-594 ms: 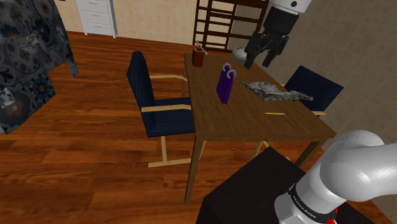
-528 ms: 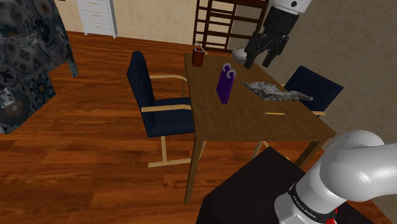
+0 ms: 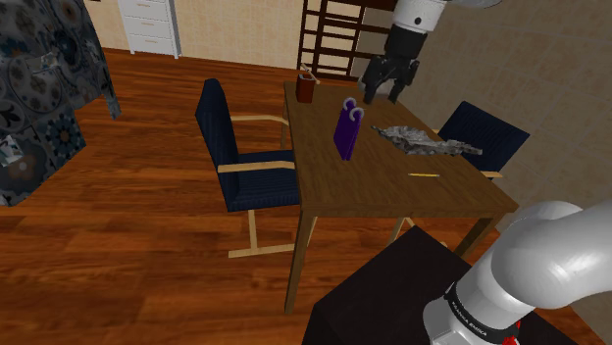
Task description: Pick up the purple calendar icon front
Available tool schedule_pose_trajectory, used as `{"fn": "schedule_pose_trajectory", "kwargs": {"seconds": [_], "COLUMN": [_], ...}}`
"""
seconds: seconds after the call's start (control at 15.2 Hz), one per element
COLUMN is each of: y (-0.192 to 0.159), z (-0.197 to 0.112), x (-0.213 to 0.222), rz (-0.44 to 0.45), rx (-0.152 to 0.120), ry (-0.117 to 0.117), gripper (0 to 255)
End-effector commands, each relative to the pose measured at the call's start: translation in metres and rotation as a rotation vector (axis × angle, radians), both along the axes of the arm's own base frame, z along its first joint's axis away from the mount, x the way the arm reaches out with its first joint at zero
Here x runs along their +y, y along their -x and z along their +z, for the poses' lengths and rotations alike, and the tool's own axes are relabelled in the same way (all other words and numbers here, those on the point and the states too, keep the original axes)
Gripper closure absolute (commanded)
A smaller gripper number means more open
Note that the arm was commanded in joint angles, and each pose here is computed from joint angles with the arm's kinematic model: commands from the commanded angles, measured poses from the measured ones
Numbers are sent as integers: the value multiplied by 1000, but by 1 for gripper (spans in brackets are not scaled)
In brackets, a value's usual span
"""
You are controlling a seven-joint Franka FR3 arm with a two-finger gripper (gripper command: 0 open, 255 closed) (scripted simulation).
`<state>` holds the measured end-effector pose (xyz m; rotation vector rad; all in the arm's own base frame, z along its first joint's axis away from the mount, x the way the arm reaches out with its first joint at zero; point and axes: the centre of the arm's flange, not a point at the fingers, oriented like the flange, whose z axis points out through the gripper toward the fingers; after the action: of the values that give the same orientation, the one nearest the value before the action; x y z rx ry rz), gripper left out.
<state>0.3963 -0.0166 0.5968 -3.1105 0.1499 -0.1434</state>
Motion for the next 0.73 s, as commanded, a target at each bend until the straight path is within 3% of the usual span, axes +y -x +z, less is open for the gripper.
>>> {"fn": "schedule_pose_trajectory", "kwargs": {"seconds": [0.0,0.66], "y": [-23,-132], "z": [-8,-57], "x": [-17,-92], "rz": [3,19], "rx": [16,92], "ry": [1,1], "gripper": [0,0]}}
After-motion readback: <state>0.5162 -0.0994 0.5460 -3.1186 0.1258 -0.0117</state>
